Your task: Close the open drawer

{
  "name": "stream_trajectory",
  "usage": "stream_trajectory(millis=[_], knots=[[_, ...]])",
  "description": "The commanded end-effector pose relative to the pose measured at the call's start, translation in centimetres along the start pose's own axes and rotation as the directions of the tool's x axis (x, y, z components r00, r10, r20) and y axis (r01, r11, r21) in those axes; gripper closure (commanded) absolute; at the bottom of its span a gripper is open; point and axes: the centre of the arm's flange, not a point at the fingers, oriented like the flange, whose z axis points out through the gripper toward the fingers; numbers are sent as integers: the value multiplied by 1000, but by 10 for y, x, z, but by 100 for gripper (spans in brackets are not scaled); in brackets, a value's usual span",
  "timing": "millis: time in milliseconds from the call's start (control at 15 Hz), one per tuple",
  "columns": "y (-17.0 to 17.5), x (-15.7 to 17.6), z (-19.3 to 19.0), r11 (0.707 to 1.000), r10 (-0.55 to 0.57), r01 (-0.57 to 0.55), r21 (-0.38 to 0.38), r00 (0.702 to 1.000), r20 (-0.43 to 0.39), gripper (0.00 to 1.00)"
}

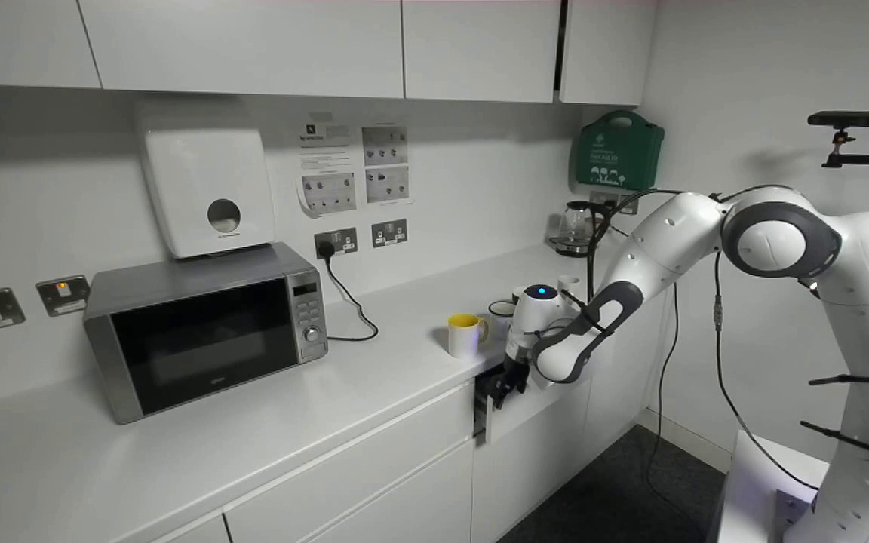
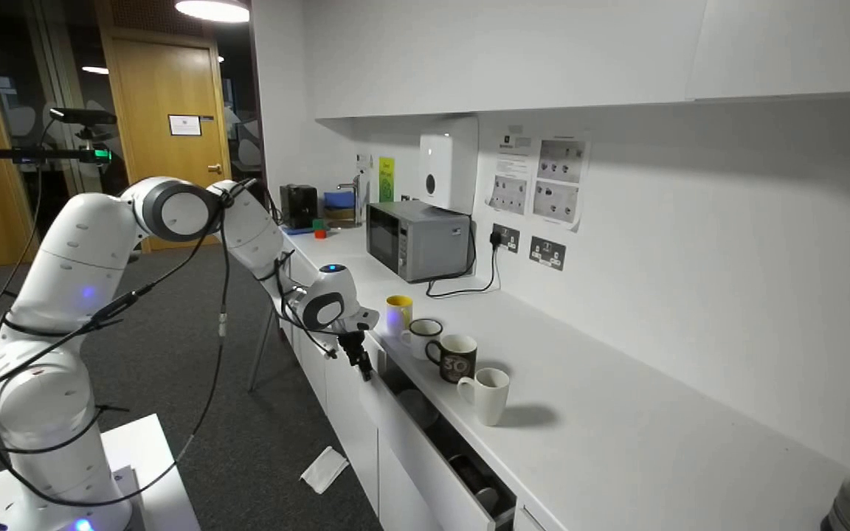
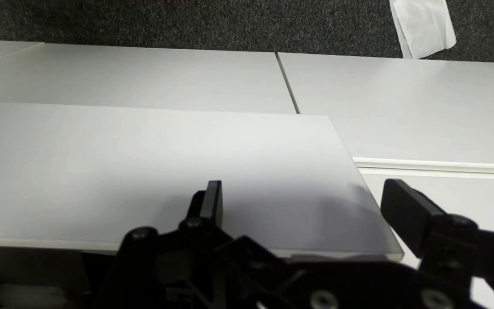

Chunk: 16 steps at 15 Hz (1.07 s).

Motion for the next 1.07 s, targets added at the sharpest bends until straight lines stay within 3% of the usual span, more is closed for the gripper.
stream_trajectory(millis=[0,1000], knots=[[1,14,4,1000,-29,29,4,999,-27,0],[7,32,20,999,-30,30,15,999,-40,0]])
